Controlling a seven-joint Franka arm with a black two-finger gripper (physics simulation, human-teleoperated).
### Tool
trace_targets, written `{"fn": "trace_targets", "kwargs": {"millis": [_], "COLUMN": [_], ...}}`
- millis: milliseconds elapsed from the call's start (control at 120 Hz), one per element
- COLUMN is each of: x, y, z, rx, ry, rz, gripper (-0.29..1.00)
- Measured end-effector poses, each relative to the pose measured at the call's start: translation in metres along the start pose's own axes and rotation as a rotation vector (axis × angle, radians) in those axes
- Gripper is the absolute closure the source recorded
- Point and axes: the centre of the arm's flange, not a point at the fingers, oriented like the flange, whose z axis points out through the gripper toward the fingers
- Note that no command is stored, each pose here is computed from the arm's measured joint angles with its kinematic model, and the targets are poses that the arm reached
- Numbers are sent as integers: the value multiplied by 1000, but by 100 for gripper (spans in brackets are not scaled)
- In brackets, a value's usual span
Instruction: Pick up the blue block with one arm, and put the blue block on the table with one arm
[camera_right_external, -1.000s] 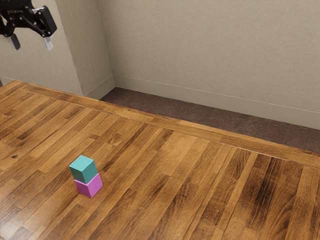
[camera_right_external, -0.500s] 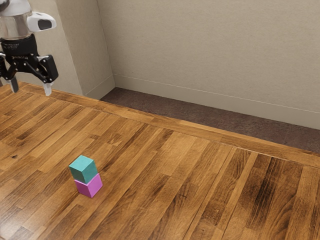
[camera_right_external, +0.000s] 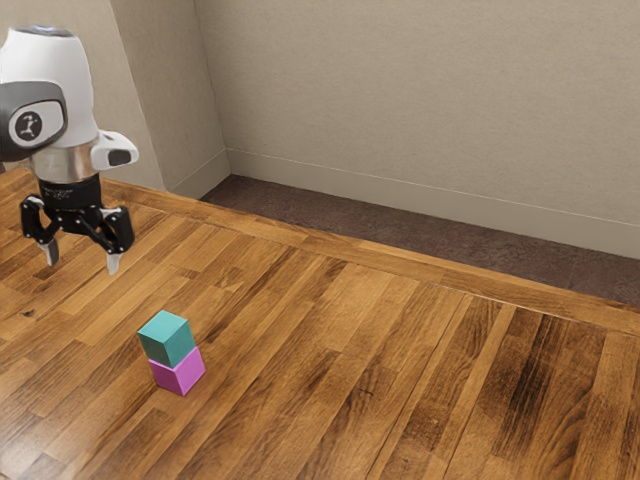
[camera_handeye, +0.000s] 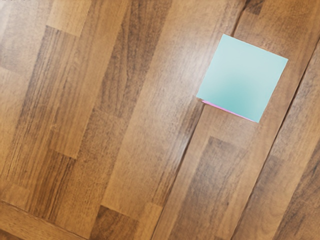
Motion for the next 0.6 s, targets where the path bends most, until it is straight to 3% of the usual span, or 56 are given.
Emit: {"fn": "trace_targets", "kwargs": {"millis": [333, 600], "x": [43, 60], "y": [23, 43], "z": [79, 142], "rx": [25, 28], "ry": [14, -31], "rz": [125, 203], "gripper": [0, 0]}}
